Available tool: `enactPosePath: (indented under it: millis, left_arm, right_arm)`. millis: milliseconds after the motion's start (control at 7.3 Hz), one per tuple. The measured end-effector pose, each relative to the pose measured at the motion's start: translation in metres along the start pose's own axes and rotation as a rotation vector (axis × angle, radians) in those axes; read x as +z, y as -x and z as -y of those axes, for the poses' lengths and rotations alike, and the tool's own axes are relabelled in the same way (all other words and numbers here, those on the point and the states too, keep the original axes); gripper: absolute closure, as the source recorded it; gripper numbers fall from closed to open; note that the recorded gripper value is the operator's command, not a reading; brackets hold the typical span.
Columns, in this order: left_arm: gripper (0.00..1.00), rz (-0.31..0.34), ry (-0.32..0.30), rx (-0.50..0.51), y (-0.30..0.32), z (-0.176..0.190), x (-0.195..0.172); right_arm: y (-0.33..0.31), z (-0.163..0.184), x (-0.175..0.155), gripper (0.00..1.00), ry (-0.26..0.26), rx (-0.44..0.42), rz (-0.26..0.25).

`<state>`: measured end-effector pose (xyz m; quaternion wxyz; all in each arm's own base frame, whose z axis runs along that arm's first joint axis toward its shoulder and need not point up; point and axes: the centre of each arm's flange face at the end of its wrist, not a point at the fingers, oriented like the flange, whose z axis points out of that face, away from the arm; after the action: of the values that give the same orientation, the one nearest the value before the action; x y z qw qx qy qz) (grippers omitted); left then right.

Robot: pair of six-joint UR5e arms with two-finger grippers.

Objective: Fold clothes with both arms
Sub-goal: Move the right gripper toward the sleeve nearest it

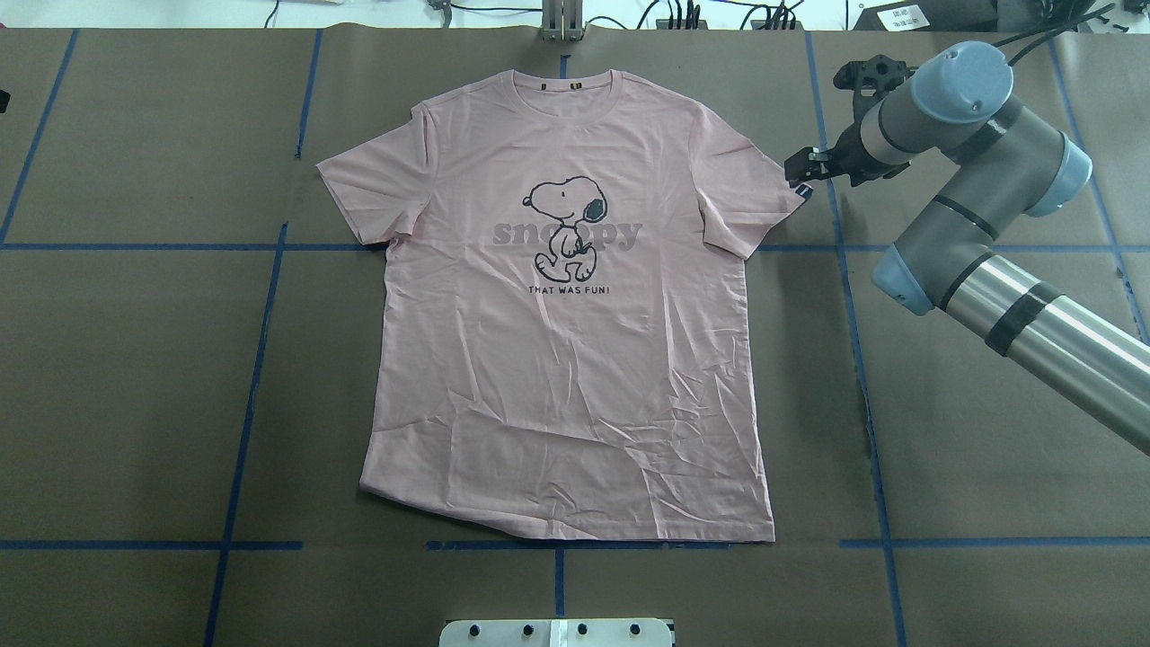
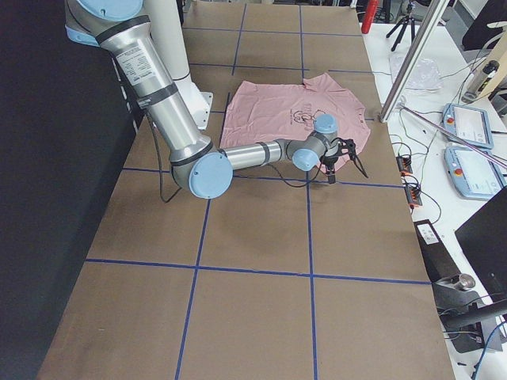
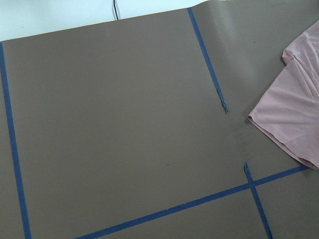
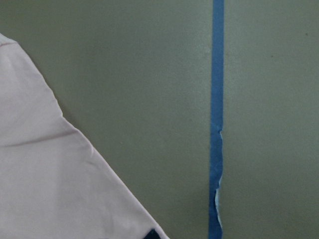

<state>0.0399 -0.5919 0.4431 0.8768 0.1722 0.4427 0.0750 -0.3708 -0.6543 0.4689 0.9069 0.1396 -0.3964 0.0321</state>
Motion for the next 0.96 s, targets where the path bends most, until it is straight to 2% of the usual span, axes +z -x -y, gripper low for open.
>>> enactPosePath:
  millis: [274, 411, 822, 959]
  left_arm:
    - [0.0, 0.0, 0.001, 0.002, 0.0, -0.001, 0.0]
    - [0.0, -0.001, 0.001, 0.002, 0.0, -0.001, 0.0]
    - [0.0, -0.003, -0.005, 0.003, -0.003, -0.002, -0.004]
    - [0.0, -0.003, -0.005, 0.002, -0.003, -0.002, -0.004]
  right_arm:
    - [0.01, 0.004, 0.005, 0.07, 0.006, -0.007, 0.001]
    - [0.012, 0.001, 0.009, 0.12, 0.014, -0.011, -0.001]
    - [0.015, -0.002, 0.013, 0.76, 0.022, -0.013, -0.001]
    - [0.015, -0.002, 0.014, 0.94, 0.022, -0.016, -0.001]
